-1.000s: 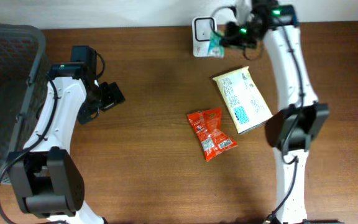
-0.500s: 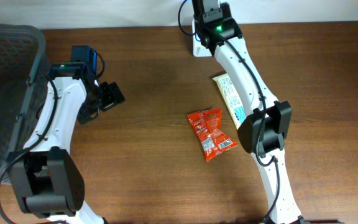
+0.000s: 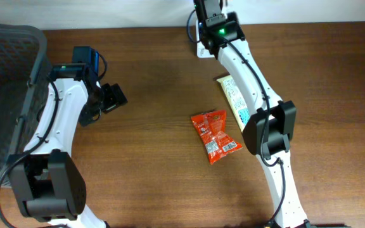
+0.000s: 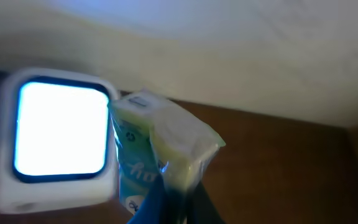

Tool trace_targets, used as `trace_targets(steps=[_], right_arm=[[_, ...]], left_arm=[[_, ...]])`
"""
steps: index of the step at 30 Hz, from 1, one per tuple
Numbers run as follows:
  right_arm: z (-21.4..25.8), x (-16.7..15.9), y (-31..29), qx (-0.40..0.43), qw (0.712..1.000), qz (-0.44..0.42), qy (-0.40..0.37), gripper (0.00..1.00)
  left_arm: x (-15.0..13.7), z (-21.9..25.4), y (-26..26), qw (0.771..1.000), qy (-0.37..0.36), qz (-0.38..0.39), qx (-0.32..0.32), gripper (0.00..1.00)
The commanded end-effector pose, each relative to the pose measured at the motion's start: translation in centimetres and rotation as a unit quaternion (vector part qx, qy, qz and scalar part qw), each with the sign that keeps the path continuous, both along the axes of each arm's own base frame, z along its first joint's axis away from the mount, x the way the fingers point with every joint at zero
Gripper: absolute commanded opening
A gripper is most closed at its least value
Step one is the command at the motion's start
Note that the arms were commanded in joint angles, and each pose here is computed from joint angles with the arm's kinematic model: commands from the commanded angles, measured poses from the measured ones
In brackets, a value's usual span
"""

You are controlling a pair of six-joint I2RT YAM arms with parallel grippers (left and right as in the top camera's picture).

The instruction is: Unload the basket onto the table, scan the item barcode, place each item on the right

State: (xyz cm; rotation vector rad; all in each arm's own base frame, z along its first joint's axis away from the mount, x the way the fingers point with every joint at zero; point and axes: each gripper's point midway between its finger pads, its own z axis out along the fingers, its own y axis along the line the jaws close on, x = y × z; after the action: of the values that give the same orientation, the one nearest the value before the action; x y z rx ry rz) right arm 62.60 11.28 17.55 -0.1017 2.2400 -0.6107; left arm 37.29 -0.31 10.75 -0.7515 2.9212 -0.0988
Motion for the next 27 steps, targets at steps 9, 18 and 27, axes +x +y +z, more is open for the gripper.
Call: trace_targets(steps=[9, 18, 27], right_arm=[[1.6, -12.8, -30.1, 0.076, 0.924, -0.363, 0.094, 0.04], [-0.4, -24.4, -46.1, 0.152, 0.831, -0.522, 0.119, 0.04], [-4.5, -27.2, -51.4, 0.217, 0.798, -0.556, 0.086, 0.3]], left_arm=[[-0.1, -0.5, 0.1, 1.0, 0.008, 0.003, 0.003, 0.99], [-0.1, -0.5, 0.1, 1.0, 0.008, 0.003, 0.003, 0.99], [-0.1, -0.5, 0.1, 1.0, 0.008, 0.003, 0.003, 0.99]])
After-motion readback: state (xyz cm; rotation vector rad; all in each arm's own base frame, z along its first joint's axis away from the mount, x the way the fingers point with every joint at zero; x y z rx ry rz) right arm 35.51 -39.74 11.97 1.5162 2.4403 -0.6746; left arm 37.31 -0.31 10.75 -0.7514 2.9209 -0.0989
